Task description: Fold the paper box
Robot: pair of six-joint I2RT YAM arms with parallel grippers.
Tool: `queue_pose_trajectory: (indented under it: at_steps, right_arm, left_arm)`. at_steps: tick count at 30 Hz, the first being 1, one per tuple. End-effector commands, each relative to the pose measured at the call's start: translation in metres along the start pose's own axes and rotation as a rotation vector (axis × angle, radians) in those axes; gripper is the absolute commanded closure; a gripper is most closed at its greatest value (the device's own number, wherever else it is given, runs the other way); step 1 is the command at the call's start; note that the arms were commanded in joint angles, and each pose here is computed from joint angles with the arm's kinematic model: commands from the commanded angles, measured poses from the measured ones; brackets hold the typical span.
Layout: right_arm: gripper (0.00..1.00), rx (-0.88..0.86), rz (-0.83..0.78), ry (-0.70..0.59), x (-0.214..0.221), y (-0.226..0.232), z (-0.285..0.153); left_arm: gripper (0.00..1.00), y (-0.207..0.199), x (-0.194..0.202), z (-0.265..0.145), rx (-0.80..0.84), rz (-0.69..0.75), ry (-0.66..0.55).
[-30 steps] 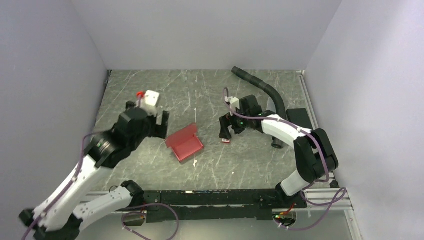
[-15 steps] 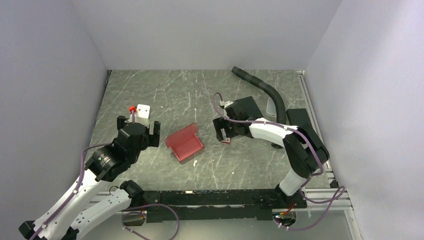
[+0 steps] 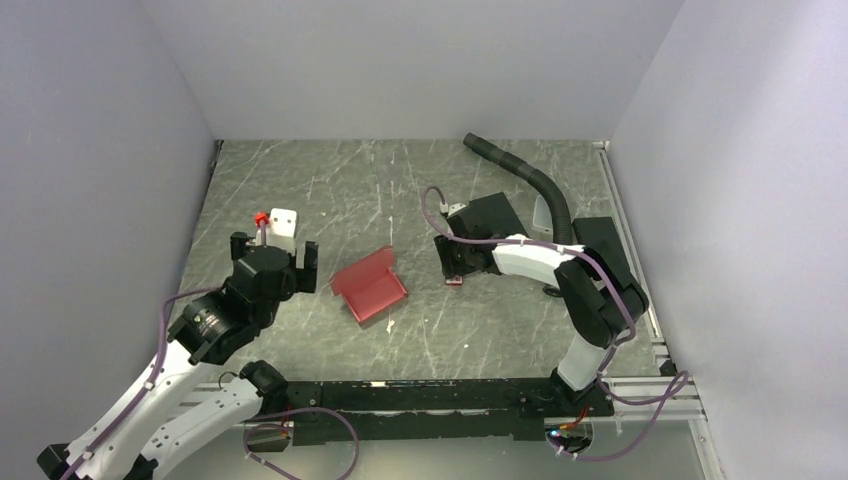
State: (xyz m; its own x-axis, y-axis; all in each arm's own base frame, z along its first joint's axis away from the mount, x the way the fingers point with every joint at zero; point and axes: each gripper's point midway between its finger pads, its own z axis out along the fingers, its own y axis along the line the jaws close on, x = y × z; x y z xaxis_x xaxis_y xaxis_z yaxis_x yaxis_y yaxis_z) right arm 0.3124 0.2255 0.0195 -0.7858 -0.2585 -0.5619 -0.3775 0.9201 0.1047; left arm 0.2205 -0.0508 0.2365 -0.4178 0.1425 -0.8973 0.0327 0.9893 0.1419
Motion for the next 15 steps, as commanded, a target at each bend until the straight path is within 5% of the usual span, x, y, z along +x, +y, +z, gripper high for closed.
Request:
queue_pose_trajectory:
  at_steps: [1,9,15]
  right_arm:
    - [0.52,0.042,-0.046,-0.037,-0.011,-0.006,0.000]
    - [0.73,-0.054,-0.254,-0.164,-0.046,0.007,-0.029]
    - [0.86,-0.372,-0.507,-0.147,-0.038,0.054,-0.058]
  left_arm:
    - [0.00,0.004,-0.013,-0.004,-0.013,-0.061,-0.050]
    - [0.02,0.003,-0.013,-0.005,-0.001,-0.065,-0.050]
    - [0.02,0.005,-0.014,-0.006,-0.001,-0.076,-0.054]
